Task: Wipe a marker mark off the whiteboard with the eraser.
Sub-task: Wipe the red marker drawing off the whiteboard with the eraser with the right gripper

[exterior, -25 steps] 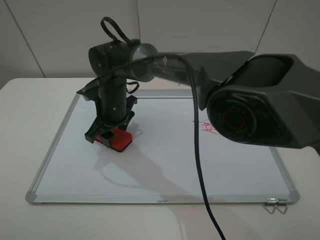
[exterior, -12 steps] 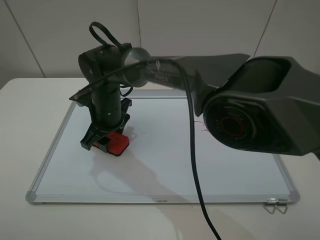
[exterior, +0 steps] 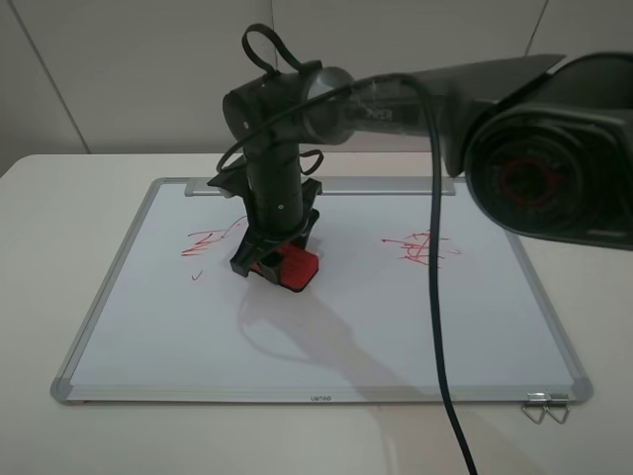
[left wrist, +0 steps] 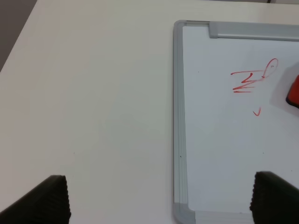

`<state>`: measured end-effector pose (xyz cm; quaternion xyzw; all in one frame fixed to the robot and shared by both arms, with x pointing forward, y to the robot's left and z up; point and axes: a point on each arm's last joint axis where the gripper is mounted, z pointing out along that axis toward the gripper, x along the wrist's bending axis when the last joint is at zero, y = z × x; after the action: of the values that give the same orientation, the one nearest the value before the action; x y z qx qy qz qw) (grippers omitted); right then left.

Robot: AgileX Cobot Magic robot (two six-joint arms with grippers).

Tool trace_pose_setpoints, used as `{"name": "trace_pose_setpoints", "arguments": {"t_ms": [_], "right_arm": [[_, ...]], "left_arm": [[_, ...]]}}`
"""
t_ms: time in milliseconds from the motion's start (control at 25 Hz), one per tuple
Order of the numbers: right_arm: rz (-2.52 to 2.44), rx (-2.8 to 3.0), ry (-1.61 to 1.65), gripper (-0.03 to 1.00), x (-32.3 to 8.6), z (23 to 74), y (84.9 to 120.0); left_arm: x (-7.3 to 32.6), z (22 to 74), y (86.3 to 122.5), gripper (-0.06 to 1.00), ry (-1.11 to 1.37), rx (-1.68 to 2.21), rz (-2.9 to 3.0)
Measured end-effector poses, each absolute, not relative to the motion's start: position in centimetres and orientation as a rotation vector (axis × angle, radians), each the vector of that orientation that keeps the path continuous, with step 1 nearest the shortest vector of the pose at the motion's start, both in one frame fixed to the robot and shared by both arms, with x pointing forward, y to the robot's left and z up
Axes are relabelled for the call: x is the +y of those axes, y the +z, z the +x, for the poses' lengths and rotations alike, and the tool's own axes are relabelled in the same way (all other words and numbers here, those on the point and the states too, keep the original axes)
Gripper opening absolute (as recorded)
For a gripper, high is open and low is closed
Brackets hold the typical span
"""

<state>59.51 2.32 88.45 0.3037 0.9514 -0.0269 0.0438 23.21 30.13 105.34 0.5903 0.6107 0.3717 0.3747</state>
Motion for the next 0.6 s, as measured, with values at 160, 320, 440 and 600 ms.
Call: {"name": "trace_pose_setpoints", "arguments": {"t_ms": [160,320,440,600], "right_arm": [[0.970,2.885,-0.133,0.50,-0.6,59.9,88.5],[1.003,2.865,-0.114,0.50,-2.3,60.2,88.5],[1.001,2.856,-0.085,0.50,-2.4,60.3,88.6],[0.994,2.850,-0.042,0.50,-2.1,60.3,88.6]], "left_arm": [[30.1,23.2,105.3,0.77,0.952,1.563,1.511],[30.1,23.2,105.3,0.77,0.952,1.563,1.511],[30.1,23.2,105.3,0.77,0.952,1.563,1.511],[30.1,23.2,105.3,0.77,0.952,1.563,1.511]]}}
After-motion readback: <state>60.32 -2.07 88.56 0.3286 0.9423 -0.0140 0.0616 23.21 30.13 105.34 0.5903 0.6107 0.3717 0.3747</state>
